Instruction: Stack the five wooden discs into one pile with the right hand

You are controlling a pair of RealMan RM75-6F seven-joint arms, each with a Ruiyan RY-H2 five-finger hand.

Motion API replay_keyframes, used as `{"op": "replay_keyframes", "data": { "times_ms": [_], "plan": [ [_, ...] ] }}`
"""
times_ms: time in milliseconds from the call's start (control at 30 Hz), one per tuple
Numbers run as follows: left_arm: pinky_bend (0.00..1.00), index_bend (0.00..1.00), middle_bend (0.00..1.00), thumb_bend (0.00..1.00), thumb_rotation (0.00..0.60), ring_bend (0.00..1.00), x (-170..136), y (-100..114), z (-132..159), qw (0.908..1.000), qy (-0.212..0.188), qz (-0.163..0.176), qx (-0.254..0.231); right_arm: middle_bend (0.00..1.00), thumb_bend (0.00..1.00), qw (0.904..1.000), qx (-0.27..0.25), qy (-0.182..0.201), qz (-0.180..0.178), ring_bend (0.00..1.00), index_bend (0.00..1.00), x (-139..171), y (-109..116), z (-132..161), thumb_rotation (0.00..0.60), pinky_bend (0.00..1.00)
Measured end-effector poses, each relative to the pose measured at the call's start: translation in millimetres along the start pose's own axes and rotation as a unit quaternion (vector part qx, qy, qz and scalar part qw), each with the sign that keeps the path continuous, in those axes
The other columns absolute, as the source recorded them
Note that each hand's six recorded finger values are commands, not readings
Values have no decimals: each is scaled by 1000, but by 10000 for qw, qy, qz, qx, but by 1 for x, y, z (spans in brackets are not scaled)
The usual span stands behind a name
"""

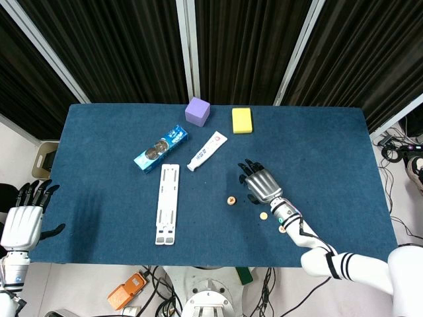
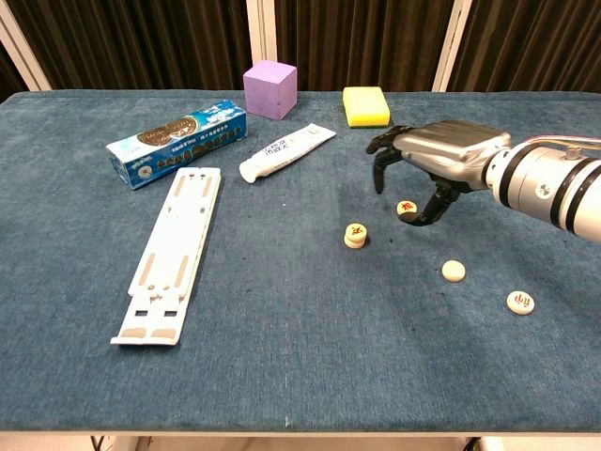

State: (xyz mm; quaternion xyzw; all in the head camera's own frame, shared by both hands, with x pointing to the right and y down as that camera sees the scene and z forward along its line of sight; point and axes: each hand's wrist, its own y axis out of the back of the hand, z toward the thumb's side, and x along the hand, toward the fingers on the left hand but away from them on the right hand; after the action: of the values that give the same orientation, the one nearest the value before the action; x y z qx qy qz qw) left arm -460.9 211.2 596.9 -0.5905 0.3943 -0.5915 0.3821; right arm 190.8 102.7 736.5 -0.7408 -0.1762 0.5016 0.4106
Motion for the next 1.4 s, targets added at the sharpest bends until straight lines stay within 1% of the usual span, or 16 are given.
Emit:
{"op": "replay_keyframes", "data": {
  "times_ms": [367,767,933,1133,1300,1400],
  "plan": [
    [0,154,75,0,600,0,-1,2,-2,10000,50,10,24,155,429,9996,23,-231,132,82,475,-8,-9,-14,600,188],
    [0,154,75,0,600,0,0,2,-1,10000,29,5,42,155,429,9992,9,-337,209,82,493,-11,-14,-22,600,188],
    [0,154,75,0,600,0,0,2,-1,10000,43,-4,45,155,447,9992,-7,-325,225,82,517,-13,-15,-20,600,188],
    [0,154,75,0,600,0,0,2,-1,10000,45,1,40,166,467,9994,-46,-307,126,82,548,-12,-10,-20,600,188],
    [0,154,75,0,600,0,0,3,-1,10000,28,9,38,170,467,9998,-88,-169,1,84,554,-8,-1,-13,600,188],
    [0,154,75,0,600,0,0,3,-1,10000,26,16,40,170,466,9999,-130,-1,-67,83,555,-3,6,-2,600,188]
  ]
}}
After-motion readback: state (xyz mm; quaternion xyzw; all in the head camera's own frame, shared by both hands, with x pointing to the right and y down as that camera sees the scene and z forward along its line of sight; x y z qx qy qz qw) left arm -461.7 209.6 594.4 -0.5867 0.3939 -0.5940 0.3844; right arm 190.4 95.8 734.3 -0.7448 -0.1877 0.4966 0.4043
